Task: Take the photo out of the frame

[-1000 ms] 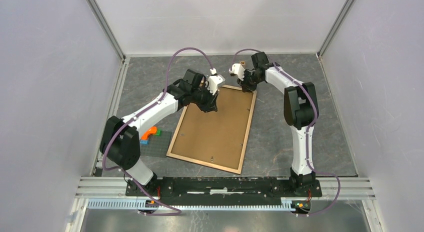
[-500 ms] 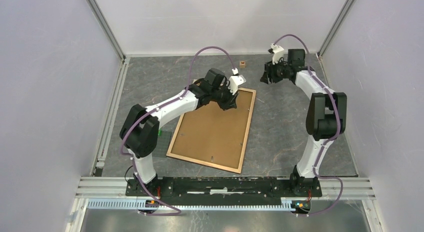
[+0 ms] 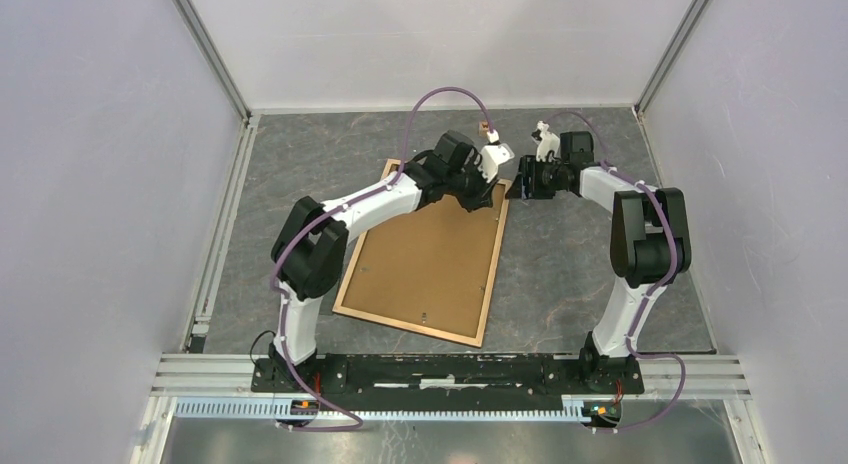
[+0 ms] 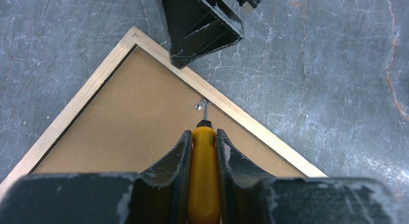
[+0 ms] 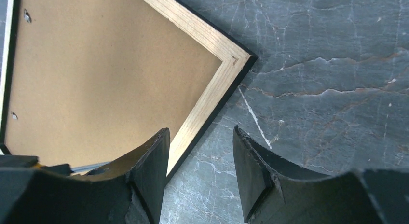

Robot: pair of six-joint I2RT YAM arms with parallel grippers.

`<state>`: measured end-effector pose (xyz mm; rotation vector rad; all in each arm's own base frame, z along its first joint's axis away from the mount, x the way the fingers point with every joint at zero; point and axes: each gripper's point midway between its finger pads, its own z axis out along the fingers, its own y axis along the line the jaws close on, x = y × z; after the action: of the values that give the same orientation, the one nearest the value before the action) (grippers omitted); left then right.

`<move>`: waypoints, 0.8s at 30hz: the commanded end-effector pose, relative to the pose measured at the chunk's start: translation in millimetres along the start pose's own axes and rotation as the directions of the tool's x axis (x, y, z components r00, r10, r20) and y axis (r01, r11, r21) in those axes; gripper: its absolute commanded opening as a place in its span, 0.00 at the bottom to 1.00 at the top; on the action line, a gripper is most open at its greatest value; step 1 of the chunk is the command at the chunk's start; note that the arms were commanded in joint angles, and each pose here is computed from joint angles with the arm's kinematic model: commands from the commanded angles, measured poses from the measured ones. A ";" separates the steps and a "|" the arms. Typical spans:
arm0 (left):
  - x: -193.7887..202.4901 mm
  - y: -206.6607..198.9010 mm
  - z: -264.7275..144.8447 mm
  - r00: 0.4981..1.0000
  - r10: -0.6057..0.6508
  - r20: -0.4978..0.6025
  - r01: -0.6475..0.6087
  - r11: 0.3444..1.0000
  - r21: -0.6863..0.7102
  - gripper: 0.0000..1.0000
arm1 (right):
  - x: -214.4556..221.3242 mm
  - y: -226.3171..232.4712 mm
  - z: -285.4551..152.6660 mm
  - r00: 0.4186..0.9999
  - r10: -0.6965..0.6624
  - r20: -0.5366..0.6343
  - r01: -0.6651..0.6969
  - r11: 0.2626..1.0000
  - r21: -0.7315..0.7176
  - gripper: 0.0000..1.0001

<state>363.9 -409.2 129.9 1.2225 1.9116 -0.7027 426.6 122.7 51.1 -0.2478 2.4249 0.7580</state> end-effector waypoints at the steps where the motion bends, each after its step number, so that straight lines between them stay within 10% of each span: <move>1: -22.8 2.7 10.7 0.997 0.069 0.043 -0.068 0.997 -0.026 0.02 | -13.5 8.3 5.5 0.999 0.013 0.051 -0.012 1.000 -0.021 0.56; 24: -11.1 14.0 25.7 0.998 0.054 -0.012 -0.055 0.993 -0.101 0.02 | 27.8 -6.7 36.6 0.997 0.044 -0.070 -0.039 0.996 0.076 0.45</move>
<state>378.3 -422.8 104.3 1.2118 1.9541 -0.5898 427.5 141.9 24.7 -0.2196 2.4786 0.7227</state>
